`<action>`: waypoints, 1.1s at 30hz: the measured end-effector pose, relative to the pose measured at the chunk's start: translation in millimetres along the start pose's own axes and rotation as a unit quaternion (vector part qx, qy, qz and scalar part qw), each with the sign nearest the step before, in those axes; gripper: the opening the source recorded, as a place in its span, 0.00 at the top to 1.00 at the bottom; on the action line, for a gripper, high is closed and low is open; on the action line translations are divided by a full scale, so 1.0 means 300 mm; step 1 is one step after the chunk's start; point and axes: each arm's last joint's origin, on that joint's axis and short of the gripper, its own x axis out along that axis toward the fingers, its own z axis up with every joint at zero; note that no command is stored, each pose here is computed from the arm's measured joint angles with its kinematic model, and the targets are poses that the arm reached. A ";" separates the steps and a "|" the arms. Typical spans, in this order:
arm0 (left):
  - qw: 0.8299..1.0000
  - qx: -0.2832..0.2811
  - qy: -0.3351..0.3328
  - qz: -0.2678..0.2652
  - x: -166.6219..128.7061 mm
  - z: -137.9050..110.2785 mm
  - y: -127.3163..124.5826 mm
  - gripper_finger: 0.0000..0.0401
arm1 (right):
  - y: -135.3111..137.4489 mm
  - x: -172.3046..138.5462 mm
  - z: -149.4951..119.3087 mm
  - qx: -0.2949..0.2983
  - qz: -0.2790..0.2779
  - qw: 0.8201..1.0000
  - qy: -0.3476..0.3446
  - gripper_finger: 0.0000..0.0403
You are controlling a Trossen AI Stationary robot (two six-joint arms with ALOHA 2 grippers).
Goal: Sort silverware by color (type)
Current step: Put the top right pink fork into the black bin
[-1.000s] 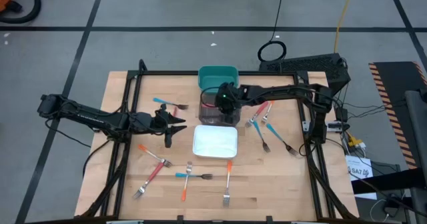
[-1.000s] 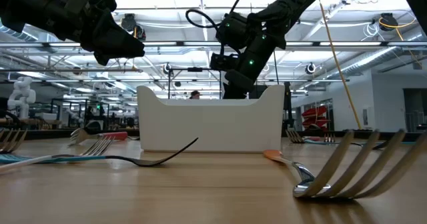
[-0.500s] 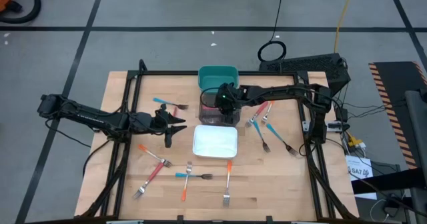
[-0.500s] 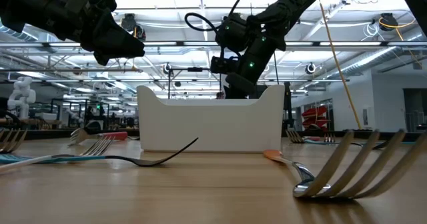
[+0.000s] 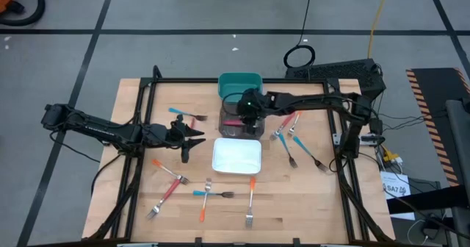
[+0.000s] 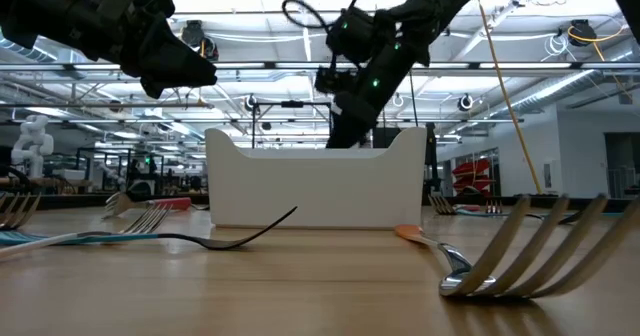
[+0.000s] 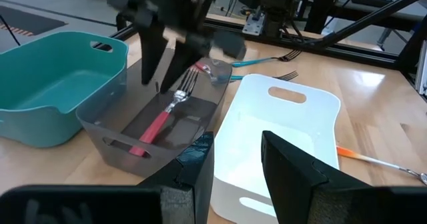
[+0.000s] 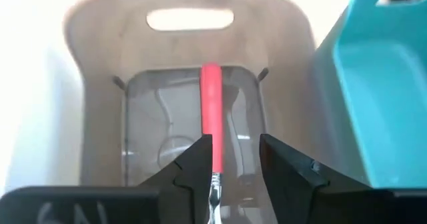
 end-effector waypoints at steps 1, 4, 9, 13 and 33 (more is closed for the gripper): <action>1.000 0.000 0.000 0.000 0.000 0.000 0.000 0.70 | 0.005 -0.021 0.008 -0.002 0.001 1.000 -0.007 0.70; 1.000 0.000 0.002 0.000 0.000 -0.001 0.000 0.70 | 0.026 -0.104 0.033 -0.010 0.004 1.000 -0.027 0.70; 1.000 0.000 0.003 0.001 0.000 -0.002 0.000 0.70 | 0.086 -0.246 0.026 -0.015 0.022 0.999 -0.017 0.70; 1.000 -0.002 0.007 0.002 0.000 -0.005 0.001 0.70 | 0.152 -0.310 -0.031 -0.007 0.041 0.999 -0.018 0.70; 0.998 -0.011 0.050 0.038 0.048 -0.055 0.003 0.70 | 0.247 -0.258 -0.435 0.105 -0.086 0.991 -0.002 0.70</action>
